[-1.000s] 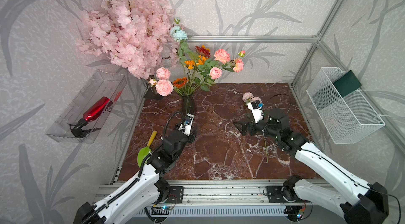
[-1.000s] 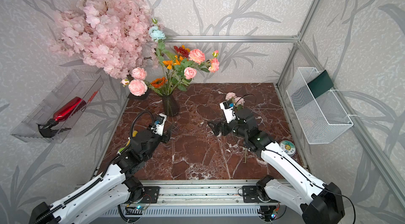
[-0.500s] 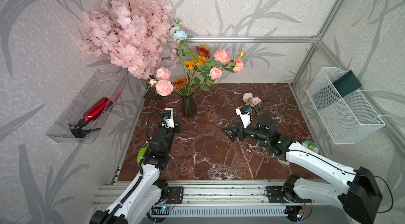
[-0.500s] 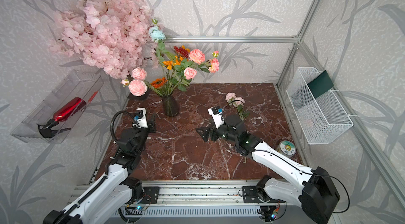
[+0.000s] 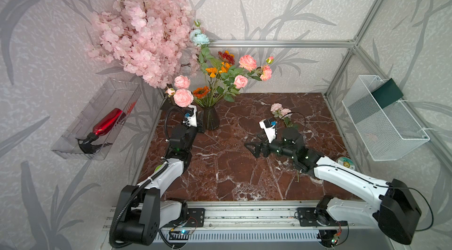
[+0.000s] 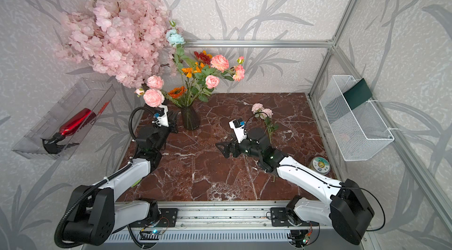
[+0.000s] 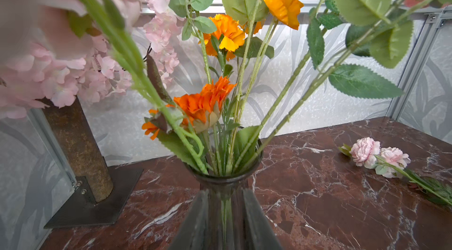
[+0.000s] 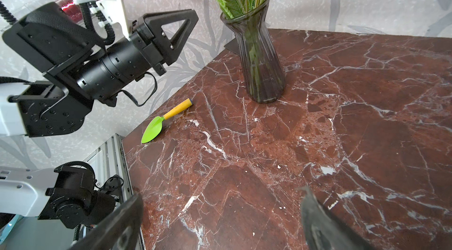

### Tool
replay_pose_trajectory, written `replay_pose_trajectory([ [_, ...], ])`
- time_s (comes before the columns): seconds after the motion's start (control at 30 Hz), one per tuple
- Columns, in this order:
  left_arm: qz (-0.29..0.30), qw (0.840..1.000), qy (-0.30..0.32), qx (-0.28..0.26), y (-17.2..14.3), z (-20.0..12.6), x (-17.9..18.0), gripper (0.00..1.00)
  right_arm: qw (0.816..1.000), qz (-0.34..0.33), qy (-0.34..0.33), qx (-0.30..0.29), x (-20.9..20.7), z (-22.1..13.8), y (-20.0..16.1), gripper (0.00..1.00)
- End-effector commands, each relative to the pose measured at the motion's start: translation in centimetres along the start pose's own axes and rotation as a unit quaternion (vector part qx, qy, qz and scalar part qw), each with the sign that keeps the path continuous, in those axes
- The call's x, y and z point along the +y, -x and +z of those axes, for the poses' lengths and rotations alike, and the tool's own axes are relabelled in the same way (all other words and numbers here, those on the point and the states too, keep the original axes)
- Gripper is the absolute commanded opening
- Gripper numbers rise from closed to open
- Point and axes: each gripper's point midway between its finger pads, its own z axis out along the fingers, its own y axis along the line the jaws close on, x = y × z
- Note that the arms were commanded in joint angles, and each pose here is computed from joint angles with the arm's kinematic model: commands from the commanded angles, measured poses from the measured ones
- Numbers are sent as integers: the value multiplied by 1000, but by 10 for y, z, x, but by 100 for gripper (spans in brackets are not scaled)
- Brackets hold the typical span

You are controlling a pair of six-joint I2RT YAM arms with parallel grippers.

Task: Pick out pink flowers from the vase
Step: Pick up the flower from the vase.

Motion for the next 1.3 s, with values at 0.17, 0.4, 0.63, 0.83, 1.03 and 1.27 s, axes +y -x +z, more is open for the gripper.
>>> replay_pose_trajectory([
  [0.17, 19, 999, 6, -46, 27, 18, 11, 27, 1000, -18, 3, -3, 2, 5, 5, 99],
  [0.4, 19, 999, 20, -36, 24, 29, 20, 28, 1000, -18, 2, 2, 0, 9, 3, 99],
  [0.63, 11, 999, 11, -30, 18, 44, 24, 28, 1000, -17, -2, 9, -3, 10, -1, 99],
  [0.83, 2, 999, 2, -33, 16, 56, 23, 26, 1000, -19, -10, 8, -7, 8, -2, 99],
  [1.03, -1, 999, -12, -35, 17, 59, 19, 17, 1000, -16, -12, 11, -10, 9, -3, 99],
  [1.27, 10, 999, -31, -31, 24, 54, 12, 4, 1000, -12, -11, 11, -10, 8, -4, 99],
])
